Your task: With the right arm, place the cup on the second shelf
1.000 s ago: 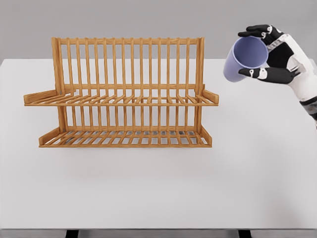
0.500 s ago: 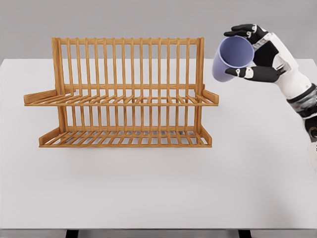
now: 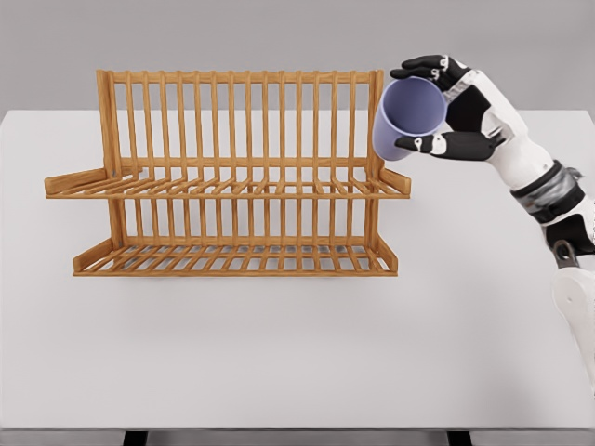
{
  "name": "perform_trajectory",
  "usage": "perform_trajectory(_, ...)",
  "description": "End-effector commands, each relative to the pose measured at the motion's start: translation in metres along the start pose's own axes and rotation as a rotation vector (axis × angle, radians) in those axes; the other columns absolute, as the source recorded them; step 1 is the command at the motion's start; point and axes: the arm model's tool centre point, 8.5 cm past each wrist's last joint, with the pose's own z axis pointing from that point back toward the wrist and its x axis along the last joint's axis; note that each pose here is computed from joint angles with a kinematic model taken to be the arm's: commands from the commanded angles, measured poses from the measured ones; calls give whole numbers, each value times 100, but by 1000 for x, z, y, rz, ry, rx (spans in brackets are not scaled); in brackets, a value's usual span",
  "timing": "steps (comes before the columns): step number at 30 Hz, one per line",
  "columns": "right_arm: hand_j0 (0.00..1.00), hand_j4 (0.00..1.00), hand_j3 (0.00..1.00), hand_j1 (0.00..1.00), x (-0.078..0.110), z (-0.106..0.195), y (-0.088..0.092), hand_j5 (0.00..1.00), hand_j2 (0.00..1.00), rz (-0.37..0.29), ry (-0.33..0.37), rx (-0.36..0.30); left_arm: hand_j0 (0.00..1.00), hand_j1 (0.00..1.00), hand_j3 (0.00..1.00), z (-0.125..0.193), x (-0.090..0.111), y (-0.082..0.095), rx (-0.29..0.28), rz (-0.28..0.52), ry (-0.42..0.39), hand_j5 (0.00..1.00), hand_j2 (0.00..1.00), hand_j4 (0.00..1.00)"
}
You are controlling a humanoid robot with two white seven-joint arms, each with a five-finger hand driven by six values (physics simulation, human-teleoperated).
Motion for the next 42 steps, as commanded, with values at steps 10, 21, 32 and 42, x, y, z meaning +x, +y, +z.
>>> perform_trajectory(10, 68, 68, 68, 68, -4, -13, 16, 68, 68, 25, 9, 55, 100, 100, 100, 0, 0, 0, 0, 0, 1, 100, 100, 100)
perform_trajectory(21, 69, 69, 69, 69, 4, -22, 36, 69, 69, 63, -11, 127, 100, 100, 100, 0, 0, 0, 0, 0, 1, 100, 100, 100)
perform_trajectory(32, 70, 70, 70, 70, 7, -23, 46, 70, 70, 73, -34, 154, 100, 100, 100, 0, 1, 0, 0, 0, -1, 100, 100, 100)
perform_trajectory(42, 73, 73, 73, 73, 4, -18, 51, 73, 73, 85, -20, 164, 100, 100, 100, 0, 0, 0, 0, 0, -1, 100, 100, 100)
